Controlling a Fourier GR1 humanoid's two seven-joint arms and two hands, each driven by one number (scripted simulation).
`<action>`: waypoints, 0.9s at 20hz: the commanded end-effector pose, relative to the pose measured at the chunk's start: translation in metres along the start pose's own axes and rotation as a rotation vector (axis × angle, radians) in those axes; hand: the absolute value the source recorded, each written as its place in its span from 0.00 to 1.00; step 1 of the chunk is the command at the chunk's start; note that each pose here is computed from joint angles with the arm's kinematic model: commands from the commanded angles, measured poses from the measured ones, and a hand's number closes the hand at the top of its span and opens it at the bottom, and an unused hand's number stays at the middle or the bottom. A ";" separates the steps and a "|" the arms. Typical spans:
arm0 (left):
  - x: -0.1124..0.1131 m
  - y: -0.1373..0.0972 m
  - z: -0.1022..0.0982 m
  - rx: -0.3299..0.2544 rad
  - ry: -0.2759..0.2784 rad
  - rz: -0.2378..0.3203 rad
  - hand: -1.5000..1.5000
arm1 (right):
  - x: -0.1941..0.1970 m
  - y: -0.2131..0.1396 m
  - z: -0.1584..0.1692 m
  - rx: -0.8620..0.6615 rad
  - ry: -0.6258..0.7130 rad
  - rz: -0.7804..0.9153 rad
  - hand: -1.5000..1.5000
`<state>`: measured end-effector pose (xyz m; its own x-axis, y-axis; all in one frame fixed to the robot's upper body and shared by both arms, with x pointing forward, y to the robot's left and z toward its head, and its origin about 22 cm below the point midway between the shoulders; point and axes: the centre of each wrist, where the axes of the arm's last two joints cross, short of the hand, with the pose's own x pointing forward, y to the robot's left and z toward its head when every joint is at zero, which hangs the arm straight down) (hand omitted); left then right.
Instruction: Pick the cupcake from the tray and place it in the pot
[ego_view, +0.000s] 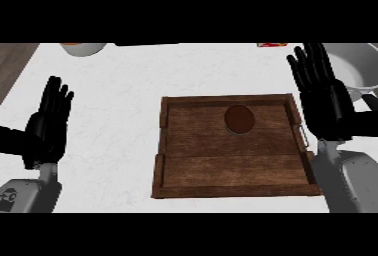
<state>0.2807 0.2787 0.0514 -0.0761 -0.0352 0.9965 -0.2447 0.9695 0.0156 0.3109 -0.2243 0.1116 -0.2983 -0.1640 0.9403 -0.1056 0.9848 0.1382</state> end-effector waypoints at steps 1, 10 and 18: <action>0.020 -0.023 -0.013 -0.060 -0.012 0.004 0.50 | -0.007 0.002 -0.001 0.105 0.017 -0.051 0.00; 0.002 -0.039 0.017 -0.251 0.148 -0.015 0.50 | -0.009 -0.014 -0.010 0.426 -0.117 0.472 0.00; 0.006 -0.041 0.025 -0.265 0.190 -0.004 0.50 | 0.026 -0.072 -0.016 0.597 -0.200 0.693 0.00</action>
<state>0.2747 0.2361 0.0576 0.0879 -0.0155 0.9960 -0.0024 0.9999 0.0157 0.3246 -0.2665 0.1179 -0.6045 0.2530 0.7554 -0.3375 0.7776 -0.5305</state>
